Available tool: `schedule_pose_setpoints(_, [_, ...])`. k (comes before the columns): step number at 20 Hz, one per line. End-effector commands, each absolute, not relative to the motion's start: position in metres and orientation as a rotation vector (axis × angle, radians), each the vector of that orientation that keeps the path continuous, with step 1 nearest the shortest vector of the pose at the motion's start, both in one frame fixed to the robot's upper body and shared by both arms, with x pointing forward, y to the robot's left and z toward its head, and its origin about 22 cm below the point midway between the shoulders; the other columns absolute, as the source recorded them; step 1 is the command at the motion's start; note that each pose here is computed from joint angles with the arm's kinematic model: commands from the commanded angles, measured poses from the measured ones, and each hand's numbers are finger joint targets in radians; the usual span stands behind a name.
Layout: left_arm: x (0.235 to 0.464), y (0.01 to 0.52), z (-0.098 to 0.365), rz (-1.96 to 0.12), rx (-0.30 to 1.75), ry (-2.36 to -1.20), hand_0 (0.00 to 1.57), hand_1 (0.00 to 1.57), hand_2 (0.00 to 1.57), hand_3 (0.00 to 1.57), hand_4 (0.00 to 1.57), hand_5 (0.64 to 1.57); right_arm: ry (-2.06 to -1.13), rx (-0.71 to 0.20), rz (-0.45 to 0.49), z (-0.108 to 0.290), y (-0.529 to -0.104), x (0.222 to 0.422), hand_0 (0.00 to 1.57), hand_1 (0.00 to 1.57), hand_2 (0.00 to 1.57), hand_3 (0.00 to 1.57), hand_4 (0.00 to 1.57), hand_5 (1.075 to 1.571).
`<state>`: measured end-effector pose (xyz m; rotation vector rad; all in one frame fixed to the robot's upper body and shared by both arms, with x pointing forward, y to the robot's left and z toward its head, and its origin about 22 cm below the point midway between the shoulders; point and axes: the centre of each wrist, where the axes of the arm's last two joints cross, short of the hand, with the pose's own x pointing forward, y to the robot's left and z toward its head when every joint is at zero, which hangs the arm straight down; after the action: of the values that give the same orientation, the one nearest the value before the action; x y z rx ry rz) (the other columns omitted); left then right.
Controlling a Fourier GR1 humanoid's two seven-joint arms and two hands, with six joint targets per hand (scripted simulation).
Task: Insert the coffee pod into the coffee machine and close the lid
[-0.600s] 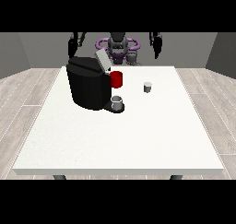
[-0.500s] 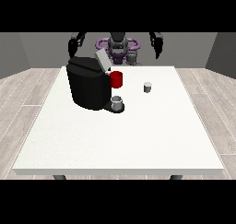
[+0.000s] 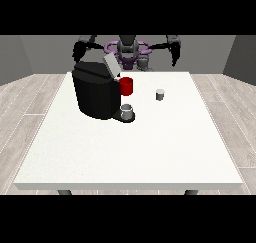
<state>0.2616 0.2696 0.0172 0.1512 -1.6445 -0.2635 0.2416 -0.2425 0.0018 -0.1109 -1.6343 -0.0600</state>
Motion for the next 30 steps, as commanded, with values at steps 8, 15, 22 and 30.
schedule_pose_setpoints(8, [0.314, 0.323, 0.031, -0.341, 0.256, -1.529, 0.00, 0.00, 0.00, 0.00, 0.00, 1.571, -1.727, -0.059, -0.075, 0.020, -0.218, 0.255, 0.00, 0.00, 0.00, 0.00, 0.13, 1.571])
schedule_pose_setpoints(15, [0.338, 0.323, 0.020, -0.321, 0.308, -1.511, 0.00, 0.00, 0.00, 0.00, 0.00, 1.571, -1.839, -0.051, -0.056, 0.039, -0.223, 0.276, 0.00, 0.00, 0.00, 0.00, 0.28, 1.571])
schedule_pose_setpoints(22, [0.350, 0.303, 0.009, -0.463, 0.345, -1.372, 0.00, 0.00, 0.00, 0.00, 0.00, 1.571, -1.723, -0.066, -0.064, 0.018, -0.229, 0.277, 0.00, 0.00, 0.00, 0.00, 0.35, 1.571])
schedule_pose_setpoints(30, [0.367, 0.295, 0.005, -0.483, 0.430, -1.337, 0.65, 0.65, 0.72, 0.35, 0.00, 1.571, -1.682, -0.105, -0.035, 0.036, -0.224, 0.296, 0.00, 0.00, 0.00, 0.00, 0.41, 1.571])
